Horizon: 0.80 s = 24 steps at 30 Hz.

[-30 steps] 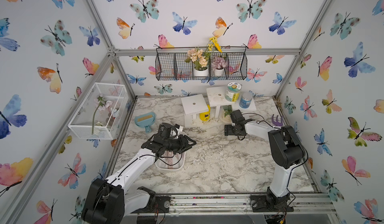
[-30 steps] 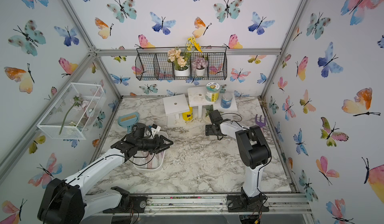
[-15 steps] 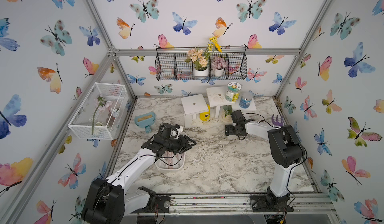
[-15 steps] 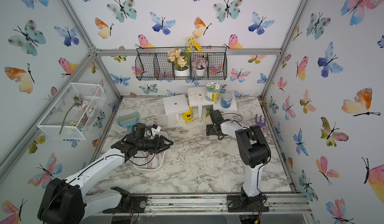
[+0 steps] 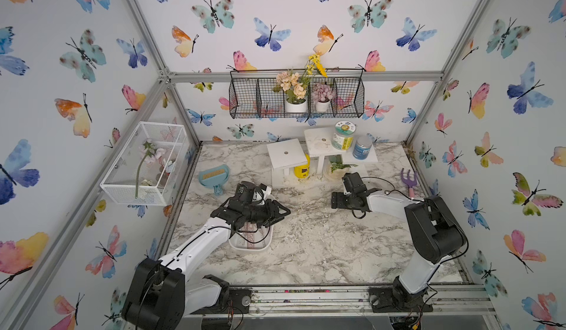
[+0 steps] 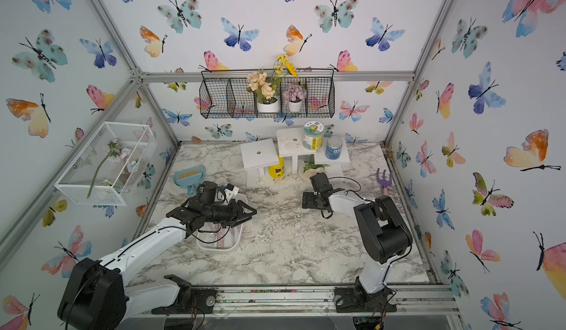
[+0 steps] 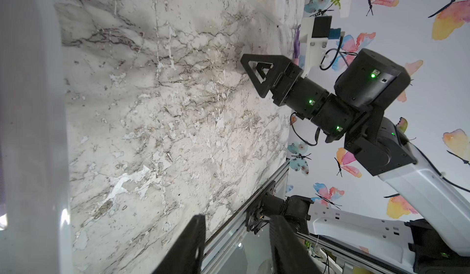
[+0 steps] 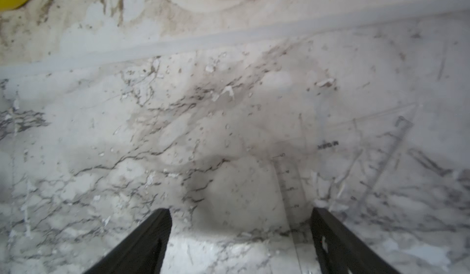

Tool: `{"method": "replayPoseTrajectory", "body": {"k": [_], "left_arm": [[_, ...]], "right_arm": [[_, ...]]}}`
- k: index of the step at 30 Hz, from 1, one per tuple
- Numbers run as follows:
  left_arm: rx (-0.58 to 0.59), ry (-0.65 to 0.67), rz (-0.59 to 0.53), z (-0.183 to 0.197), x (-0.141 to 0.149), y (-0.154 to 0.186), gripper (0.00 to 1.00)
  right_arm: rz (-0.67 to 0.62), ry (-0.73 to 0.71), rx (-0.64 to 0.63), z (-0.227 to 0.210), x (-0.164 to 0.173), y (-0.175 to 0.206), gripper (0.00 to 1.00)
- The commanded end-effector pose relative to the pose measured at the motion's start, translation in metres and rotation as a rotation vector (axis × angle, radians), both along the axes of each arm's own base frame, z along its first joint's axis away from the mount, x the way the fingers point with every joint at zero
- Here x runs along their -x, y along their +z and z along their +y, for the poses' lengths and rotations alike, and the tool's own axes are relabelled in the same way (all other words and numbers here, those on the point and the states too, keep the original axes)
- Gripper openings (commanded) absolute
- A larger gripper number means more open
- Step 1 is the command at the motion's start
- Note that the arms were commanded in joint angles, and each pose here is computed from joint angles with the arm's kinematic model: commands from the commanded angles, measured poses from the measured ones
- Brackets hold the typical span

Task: Put the scattered rulers into the storage box
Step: Move the ruler to the center of the board.

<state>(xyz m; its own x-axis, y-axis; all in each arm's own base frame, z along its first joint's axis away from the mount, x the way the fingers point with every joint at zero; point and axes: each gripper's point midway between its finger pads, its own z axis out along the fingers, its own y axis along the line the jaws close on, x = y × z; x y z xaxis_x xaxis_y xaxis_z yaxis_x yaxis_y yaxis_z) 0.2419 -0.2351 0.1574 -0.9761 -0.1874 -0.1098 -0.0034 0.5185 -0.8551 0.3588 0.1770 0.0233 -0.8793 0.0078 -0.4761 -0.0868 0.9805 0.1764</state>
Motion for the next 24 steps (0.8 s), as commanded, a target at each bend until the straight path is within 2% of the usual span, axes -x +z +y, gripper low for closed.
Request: {"method": "replayPoseTrajectory", "body": {"k": [1,11,15,19,24], "left_arm": [[0.02,-0.031,-0.004,-0.006,0.003,0.002,0.46],[0.01,-0.024,0.0,-0.008,0.004,-0.003,0.46],[0.006,-0.021,0.002,-0.008,0.004,-0.005,0.46],[-0.003,-0.023,0.007,-0.009,0.006,-0.009,0.46],[-0.037,-0.034,0.008,-0.015,0.009,-0.018,0.46]], "right_arm": [[0.177,0.032,-0.045,0.014,0.057,-0.027,0.92],[0.232,0.132,-0.049,0.058,0.155,-0.034,0.92],[0.245,0.138,-0.028,0.057,0.182,-0.034,0.91],[0.228,0.121,-0.028,0.045,0.188,-0.028,0.92],[0.156,0.145,-0.017,0.051,0.174,-0.001,0.92]]}}
